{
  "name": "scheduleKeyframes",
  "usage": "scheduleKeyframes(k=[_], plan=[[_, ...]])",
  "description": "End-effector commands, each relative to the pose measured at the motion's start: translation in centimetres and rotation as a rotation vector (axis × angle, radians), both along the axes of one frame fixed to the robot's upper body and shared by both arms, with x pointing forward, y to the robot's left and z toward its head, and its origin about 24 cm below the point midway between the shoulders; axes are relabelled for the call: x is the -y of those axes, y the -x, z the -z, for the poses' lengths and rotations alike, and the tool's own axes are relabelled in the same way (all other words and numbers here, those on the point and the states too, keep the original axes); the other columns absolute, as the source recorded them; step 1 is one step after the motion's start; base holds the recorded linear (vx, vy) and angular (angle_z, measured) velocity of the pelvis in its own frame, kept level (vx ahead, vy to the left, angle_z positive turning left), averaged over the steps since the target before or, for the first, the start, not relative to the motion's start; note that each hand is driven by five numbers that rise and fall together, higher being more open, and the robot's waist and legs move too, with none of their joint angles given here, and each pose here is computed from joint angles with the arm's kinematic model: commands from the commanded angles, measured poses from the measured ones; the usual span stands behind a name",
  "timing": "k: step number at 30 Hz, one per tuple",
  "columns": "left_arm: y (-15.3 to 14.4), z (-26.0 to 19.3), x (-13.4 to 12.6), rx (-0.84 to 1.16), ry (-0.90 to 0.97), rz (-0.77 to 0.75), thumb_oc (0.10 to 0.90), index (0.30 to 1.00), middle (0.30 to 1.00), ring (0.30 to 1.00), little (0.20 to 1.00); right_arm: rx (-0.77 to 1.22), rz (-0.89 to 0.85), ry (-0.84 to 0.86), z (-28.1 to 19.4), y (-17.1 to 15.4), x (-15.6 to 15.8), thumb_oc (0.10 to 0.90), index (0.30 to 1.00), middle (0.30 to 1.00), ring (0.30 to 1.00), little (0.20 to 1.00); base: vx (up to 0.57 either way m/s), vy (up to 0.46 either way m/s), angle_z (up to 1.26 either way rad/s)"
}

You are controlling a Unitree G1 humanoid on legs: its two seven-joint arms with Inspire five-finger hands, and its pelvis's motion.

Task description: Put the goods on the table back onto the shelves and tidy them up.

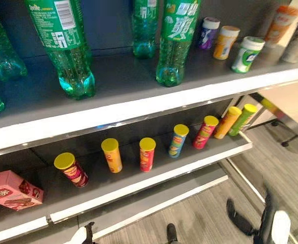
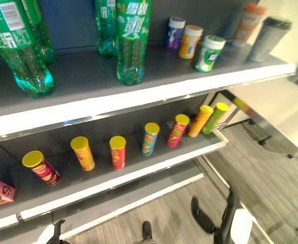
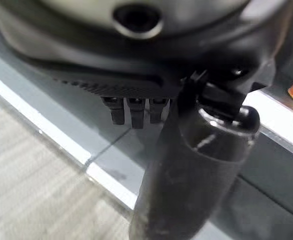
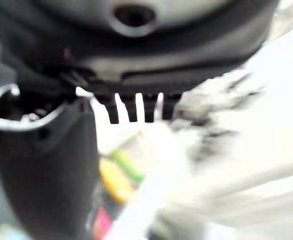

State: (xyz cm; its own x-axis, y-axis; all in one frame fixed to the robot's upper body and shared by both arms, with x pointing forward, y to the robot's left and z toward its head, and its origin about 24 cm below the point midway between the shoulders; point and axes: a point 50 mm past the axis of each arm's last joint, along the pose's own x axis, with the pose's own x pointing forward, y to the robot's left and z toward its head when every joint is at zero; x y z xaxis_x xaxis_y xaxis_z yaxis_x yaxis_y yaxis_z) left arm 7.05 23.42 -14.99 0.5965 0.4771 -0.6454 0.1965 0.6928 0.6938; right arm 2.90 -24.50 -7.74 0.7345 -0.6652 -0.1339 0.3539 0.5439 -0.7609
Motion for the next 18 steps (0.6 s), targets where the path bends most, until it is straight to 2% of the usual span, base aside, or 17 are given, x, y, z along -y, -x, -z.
scheduleKeyframes(k=[1, 4, 8, 9, 10, 12, 14, 18], plan=[[-1.7, -0.5, -0.1, 0.081, 0.012, -0.019, 0.800, 0.900, 0.900, 0.900, 0.900, -0.052, 0.067, -0.141, 1.6, -0.8, -0.8, 0.800, 0.900, 0.900, 0.900, 0.900, -0.05, -0.018, -0.10], [-1.0, -0.2, -0.4, 0.039, 0.023, -0.064, 0.800, 0.900, 0.900, 0.900, 0.900, -0.264, 0.316, -0.360, 5.3, 3.1, -2.4, 0.800, 0.900, 0.900, 0.900, 0.900, -0.05, -0.007, -0.26], [-0.4, 0.2, -0.5, -0.006, 0.069, -0.119, 0.800, 0.900, 0.900, 0.900, 0.900, -0.406, 0.660, -0.645, 8.2, 6.7, -4.6, 0.800, 0.900, 0.900, 0.900, 0.900, -0.05, 0.006, 0.08], [-0.1, 0.4, -0.4, -0.039, 0.101, -0.122, 0.800, 0.900, 0.900, 0.900, 0.900, -0.526, 0.739, -0.731, 8.9, 8.6, -5.8, 0.800, 0.900, 0.900, 0.900, 0.900, -0.04, 0.005, 0.02], [-0.1, 0.4, -0.4, -0.039, 0.101, -0.122, 0.800, 0.900, 0.900, 0.900, 0.900, -0.525, 0.739, -0.731, 8.9, 8.6, -5.8, 0.800, 0.900, 0.900, 0.900, 0.900, -0.01, 0.005, -0.23], [0.5, 0.8, 0.1, -0.091, 0.146, -0.114, 0.800, 0.900, 0.900, 0.900, 0.900, -0.617, 0.877, -0.798, 9.2, 10.3, -6.3, 0.800, 0.900, 0.900, 0.900, 0.900, 0.02, -0.007, 0.02], [1.1, 1.2, 0.7, -0.137, 0.195, -0.105, 0.800, 0.900, 0.900, 0.900, 0.900, -0.622, 0.932, -0.842, 9.3, 10.3, -6.1, 0.800, 0.900, 0.900, 0.900, 0.900, 0.04, -0.006, 0.07], [1.4, 1.5, 1.3, -0.168, 0.223, -0.079, 0.800, 0.900, 0.900, 0.900, 0.900, -0.654, 0.868, -0.845, 9.4, 9.8, -6.2, 0.800, 0.900, 0.900, 0.900, 0.900, 0.03, 0.004, 0.11]])
